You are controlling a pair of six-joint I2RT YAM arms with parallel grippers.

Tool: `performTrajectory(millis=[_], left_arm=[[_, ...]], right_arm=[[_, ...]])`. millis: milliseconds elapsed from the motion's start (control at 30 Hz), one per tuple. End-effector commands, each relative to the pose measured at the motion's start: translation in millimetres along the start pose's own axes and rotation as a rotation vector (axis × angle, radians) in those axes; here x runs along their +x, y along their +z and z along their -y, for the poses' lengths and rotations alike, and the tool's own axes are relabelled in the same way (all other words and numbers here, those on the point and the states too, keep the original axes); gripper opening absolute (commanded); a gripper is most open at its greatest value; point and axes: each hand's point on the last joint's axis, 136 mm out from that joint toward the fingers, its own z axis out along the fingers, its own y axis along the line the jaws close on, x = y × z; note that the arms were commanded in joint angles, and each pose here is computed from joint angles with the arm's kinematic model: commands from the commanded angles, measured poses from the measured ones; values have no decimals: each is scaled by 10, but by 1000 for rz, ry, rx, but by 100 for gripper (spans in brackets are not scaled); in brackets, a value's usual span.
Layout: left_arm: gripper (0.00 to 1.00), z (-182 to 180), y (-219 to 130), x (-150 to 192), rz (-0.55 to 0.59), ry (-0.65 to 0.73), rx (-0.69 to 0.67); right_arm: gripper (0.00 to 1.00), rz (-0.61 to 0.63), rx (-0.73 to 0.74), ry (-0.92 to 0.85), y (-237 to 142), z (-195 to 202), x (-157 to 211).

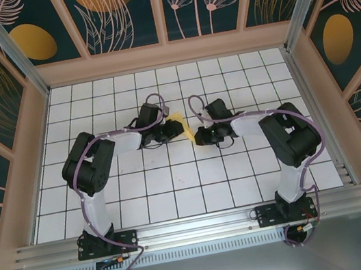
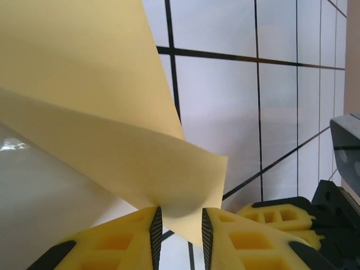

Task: Fold a paper plane with a square sheet of paper (pick it up from the middle)
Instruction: Fold the wing for the fifth time at the center of the table.

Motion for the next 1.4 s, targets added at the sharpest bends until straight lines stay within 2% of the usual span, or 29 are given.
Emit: performTrajectory(millis=[0, 200, 533, 1067, 1367], left_arm=[[26, 170, -15, 21, 3, 27, 71], [23, 236, 33, 62, -4, 27, 116], [19, 153, 153, 79, -12, 6, 102], [18, -87, 318, -23, 11, -21, -6], [19, -352, 358, -2, -6, -37, -143]], right_arm=[[6, -50, 8, 52, 44, 111, 163], [6, -58, -7, 69, 52, 116, 180], [5, -59, -23, 82, 54, 110, 170], [6, -68, -38, 87, 56, 93, 195], [9, -24, -78, 86, -73, -32, 67]])
